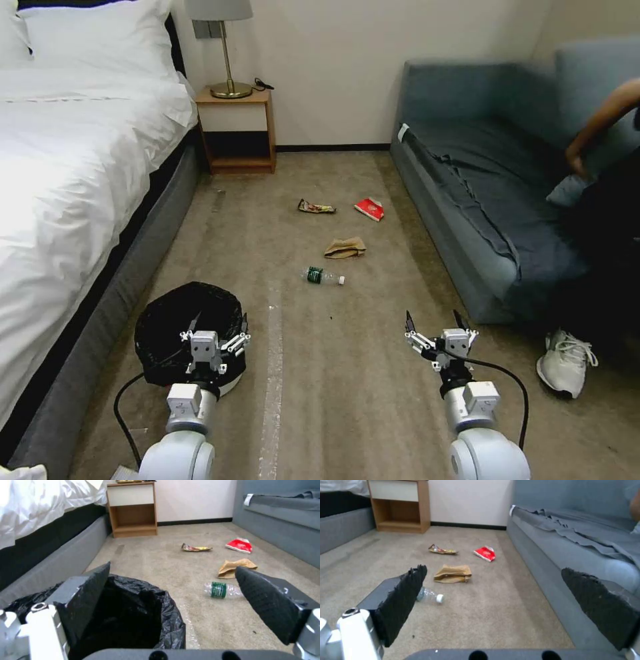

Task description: Pick up the trash bin, then pick up the garbage on the floor and place it into the trash bin.

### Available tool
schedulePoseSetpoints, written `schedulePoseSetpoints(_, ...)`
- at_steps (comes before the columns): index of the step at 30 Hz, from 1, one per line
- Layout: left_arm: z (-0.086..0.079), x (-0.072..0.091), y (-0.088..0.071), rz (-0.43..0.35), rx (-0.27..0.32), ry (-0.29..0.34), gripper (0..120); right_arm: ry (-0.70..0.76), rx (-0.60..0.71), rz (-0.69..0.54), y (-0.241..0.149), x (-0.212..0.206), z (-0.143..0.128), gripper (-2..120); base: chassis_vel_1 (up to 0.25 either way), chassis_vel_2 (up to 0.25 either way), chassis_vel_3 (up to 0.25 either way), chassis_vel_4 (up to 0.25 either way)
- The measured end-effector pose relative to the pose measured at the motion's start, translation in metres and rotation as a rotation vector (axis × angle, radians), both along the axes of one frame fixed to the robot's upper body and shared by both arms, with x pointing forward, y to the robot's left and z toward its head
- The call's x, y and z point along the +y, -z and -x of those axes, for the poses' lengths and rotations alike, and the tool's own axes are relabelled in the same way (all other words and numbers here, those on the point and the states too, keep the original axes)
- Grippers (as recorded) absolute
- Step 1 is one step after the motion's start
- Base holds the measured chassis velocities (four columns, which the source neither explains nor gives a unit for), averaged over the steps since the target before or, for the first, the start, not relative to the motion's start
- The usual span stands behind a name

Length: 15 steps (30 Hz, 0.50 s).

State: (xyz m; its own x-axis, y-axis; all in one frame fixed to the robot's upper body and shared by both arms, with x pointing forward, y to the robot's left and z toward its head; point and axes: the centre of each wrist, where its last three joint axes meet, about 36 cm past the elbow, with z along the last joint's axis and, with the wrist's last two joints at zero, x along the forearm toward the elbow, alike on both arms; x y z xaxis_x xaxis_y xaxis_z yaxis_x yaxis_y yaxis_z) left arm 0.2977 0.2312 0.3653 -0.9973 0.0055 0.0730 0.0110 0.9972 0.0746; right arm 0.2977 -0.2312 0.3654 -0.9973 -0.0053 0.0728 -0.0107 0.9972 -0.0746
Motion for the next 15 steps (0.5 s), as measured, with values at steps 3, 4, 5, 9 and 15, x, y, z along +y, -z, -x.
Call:
schedulePoseSetpoints(3, 0.0, 0.0, 0.0, 0.0, 0.0, 0.0, 100, 0.0, 0.0, 0.0, 0.0, 0.0, 0.0, 100, 0.0, 0.0, 0.0, 0.0)
schedulePoseSetpoints(4, -0.002, 0.0, 0.0, 0.001, -0.002, -0.001, 100, 0.0, 0.001, -0.004, 0.0, 0.0, 0.0, 100, 0.0, 0.0, 0.0, 0.0)
schedulePoseSetpoints(5, -0.002, 0.0, 0.0, 0.001, -0.002, -0.001, 100, 0.0, 0.001, -0.004, 0.0, 0.0, 0.0, 100, 0.0, 0.0, 0.0, 0.0)
schedulePoseSetpoints(9, -0.034, 0.007, -0.006, 0.012, -0.038, -0.054, 100, 0.012, 0.014, -0.058, -0.006, -0.009, -0.005, 100, 0.0, 0.0, 0.0, 0.0)
schedulePoseSetpoints(15, -0.072, 0.015, -0.017, 0.027, -0.08, -0.118, 100, 0.022, 0.03, -0.121, -0.015, -0.019, -0.011, 100, 0.0, 0.0, 0.0, 0.0)
